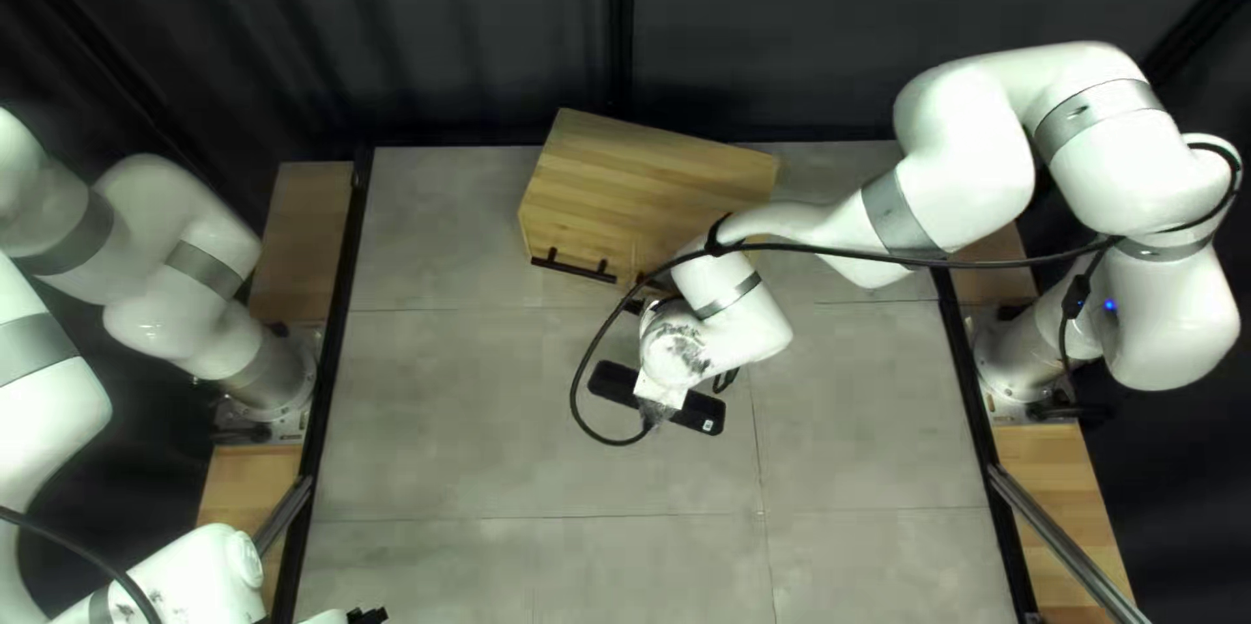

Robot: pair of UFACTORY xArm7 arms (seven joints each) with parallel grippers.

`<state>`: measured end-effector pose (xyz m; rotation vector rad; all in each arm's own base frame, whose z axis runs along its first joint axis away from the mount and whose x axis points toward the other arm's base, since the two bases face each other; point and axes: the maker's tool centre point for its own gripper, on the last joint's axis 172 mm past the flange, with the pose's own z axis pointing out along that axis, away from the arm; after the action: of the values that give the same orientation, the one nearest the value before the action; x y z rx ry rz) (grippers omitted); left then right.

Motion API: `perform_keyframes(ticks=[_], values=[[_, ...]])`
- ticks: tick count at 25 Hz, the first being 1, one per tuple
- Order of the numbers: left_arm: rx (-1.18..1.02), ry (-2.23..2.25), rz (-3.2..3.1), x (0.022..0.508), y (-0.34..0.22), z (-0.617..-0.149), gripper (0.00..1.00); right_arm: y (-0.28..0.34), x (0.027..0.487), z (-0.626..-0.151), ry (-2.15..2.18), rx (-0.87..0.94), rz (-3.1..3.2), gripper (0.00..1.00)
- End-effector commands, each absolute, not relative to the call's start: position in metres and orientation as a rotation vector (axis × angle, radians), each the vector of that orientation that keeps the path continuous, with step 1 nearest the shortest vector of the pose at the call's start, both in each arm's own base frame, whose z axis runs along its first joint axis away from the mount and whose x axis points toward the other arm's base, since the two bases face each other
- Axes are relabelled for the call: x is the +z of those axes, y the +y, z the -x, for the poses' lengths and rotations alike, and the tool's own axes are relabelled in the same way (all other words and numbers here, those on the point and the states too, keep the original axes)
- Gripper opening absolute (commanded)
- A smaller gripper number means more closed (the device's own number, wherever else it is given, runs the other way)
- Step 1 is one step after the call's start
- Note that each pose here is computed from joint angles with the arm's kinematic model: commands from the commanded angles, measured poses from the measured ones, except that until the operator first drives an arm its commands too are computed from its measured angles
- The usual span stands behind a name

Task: Open drawers and place objects into drawer and close

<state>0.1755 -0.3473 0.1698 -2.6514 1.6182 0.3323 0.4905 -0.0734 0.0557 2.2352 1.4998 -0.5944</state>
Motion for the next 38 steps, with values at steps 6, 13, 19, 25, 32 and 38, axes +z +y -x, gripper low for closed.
perform_keyframes(ticks=[6,13,19,25,32,38], values=[[0.332,1.618,2.651,0.17,-0.347,-0.175,1.0,-0.072,0.057,-0.487,1.477,-0.668,-2.201,1.0],[0.332,1.618,2.651,0.17,-0.347,-0.175,1.0,-0.075,0.056,-0.491,1.452,-0.707,-2.202,1.0],[0.332,1.618,2.651,0.17,-0.347,-0.175,1.0,-0.079,0.054,-0.49,1.435,-0.75,-2.197,1.0],[0.332,1.618,2.651,0.17,-0.347,-0.175,1.0,-0.083,0.054,-0.49,1.427,-0.779,-2.187,1.0],[0.332,1.618,2.651,0.17,-0.347,-0.175,1.0,-0.086,0.056,-0.488,1.405,-0.812,-2.18,1.0],[0.332,1.618,2.651,0.17,-0.347,-0.175,1.0,-0.088,0.059,-0.488,1.388,-0.834,-2.18,1.0]])
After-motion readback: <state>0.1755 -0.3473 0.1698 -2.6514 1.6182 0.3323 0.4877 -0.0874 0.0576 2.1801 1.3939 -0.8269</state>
